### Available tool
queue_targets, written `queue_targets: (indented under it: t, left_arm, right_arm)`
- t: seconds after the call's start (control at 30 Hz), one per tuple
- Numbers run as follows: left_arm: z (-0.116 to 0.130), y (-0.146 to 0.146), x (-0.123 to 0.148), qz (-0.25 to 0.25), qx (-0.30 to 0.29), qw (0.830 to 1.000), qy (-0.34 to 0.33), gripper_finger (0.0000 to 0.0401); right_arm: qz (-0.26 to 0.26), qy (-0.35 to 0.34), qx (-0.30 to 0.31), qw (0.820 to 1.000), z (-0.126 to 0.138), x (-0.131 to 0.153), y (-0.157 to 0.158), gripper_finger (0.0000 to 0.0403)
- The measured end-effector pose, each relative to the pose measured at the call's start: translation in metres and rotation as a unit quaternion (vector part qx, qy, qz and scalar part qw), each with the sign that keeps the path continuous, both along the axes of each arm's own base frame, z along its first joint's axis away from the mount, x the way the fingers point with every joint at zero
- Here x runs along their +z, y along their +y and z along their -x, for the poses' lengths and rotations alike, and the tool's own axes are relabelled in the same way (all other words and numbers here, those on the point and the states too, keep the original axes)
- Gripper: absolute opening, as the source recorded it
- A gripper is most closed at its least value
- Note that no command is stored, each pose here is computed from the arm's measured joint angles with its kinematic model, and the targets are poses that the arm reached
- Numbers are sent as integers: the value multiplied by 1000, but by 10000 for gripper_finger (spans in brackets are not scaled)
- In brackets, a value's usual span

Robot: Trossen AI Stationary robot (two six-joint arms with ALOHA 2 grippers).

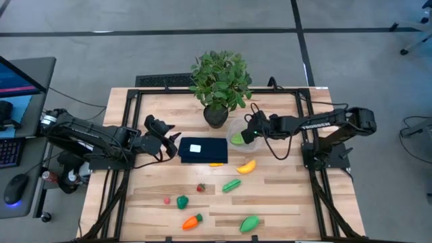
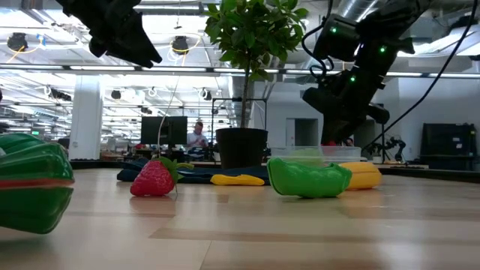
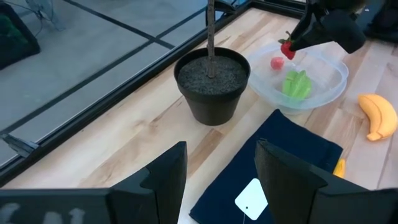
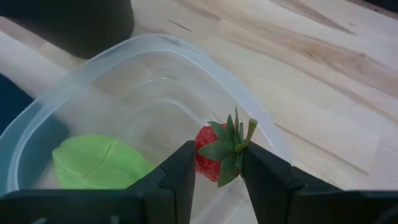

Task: Pick and placing Produce into tupperware
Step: Put the red strawberry into the transparent container, then put the yellow corn into the transparent container

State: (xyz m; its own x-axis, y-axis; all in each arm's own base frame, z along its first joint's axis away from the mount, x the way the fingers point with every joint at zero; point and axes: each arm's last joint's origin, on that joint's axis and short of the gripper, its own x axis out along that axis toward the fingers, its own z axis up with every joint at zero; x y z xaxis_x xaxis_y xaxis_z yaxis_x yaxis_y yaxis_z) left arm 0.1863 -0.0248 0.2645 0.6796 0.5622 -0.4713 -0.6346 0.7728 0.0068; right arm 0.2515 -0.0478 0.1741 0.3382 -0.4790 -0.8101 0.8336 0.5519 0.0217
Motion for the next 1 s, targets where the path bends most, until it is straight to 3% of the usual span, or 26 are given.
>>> queue_targets:
  t: [0.73, 1.0]
  left_arm:
    - [0, 1, 0, -10, 12, 1000, -3, 180]
    - [0, 0, 0, 2, -1, 1000, -1, 180]
  right_arm:
    - [4, 4, 11, 1000, 0, 0, 0, 176]
    - [-14, -24, 69, 997, 5, 18, 14, 183]
